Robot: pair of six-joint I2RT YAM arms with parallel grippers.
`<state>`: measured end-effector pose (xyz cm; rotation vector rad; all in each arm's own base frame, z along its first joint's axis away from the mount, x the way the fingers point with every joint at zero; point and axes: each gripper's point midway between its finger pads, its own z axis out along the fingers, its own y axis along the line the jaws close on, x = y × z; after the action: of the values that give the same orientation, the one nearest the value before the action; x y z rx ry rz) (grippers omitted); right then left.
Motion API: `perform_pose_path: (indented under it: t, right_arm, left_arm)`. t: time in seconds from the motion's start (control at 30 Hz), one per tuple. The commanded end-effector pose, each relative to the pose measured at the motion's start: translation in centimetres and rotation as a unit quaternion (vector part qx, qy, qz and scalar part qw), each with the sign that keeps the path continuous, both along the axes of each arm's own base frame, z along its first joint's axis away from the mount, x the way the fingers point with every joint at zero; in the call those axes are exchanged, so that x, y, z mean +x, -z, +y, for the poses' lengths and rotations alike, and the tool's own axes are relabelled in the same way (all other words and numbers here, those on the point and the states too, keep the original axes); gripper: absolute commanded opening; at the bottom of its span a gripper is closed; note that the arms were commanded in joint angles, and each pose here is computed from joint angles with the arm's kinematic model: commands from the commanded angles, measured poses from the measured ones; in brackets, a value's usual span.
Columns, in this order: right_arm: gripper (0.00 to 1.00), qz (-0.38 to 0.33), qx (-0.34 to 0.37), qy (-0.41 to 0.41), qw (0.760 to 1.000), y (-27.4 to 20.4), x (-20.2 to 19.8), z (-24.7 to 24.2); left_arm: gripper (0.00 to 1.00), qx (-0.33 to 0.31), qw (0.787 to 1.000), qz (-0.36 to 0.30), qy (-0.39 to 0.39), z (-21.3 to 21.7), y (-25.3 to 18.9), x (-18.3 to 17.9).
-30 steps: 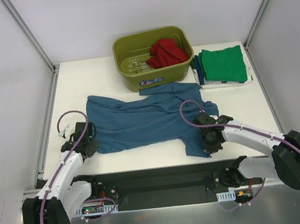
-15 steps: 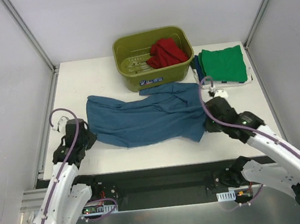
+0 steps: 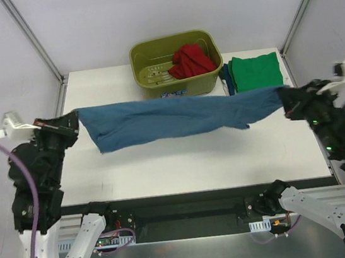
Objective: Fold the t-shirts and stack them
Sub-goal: Flatten out the tshirt
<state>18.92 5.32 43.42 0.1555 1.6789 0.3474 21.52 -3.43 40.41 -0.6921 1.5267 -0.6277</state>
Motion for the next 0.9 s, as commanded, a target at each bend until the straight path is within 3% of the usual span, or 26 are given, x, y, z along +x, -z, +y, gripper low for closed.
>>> perform_pose_path:
  t: [0.0, 0.03, 0.27, 0.43, 0.53, 0.63, 0.73, 0.77, 0.83, 0.87]
  right_arm:
    - [0.01, -0.121, 0.011, -0.039, 0.992, -8.8, -3.8, -1.8]
    - [0.01, -0.157, 0.026, -0.047, 0.986, -11.5, -5.6, -2.8]
    - [0.00, -0.273, 0.064, -0.130, 0.951, -18.6, -12.5, -4.0]
    - [0.01, -0.290, 0.057, -0.111, 0.949, -20.3, -12.3, -4.6]
    - [0.00, -0.258, 0.031, -0.071, 0.963, -19.2, -9.3, -4.5]
    - [0.01, -0.201, -0.023, 0.011, 0.979, -16.7, -4.1, -4.4]
    - [0.01, -0.129, -0.106, 0.104, 0.980, -13.0, 1.4, -4.3]
    - [0.01, -0.116, -0.121, 0.142, 0.976, -12.3, 2.7, -4.7]
    - [0.01, -0.071, -0.164, 0.169, 0.969, -9.0, 6.2, -3.4]
    - [0.01, -0.034, -0.187, 0.172, 0.967, -5.7, 8.6, -3.0]
  left_arm:
    - [0.00, 0.015, 0.994, -0.112, 0.009, 0.4, -8.5, -4.8]
    - [0.00, 0.017, 0.992, -0.123, 0.012, 0.5, -9.5, -5.7]
    - [0.00, 0.032, 0.971, -0.232, 0.037, 0.4, -17.5, -13.0]
    - [0.00, 0.042, 0.965, -0.257, 0.044, 0.3, -19.8, -14.3]
    - [0.00, 0.048, 0.971, -0.228, 0.054, -0.3, -18.7, -12.1]
    - [0.00, 0.053, 0.985, -0.160, 0.038, -0.2, -15.2, -7.4]
    - [0.00, 0.070, 0.996, -0.059, 0.006, 0.5, -9.5, -1.2]
    - [0.00, 0.083, 0.997, 0.002, 0.002, 0.4, -5.7, 1.9]
    - [0.00, 0.096, 0.993, 0.068, -0.014, 0.8, -1.4, 4.9]
    - [0.00, 0.106, 0.985, 0.135, -0.013, 0.7, 3.3, 7.3]
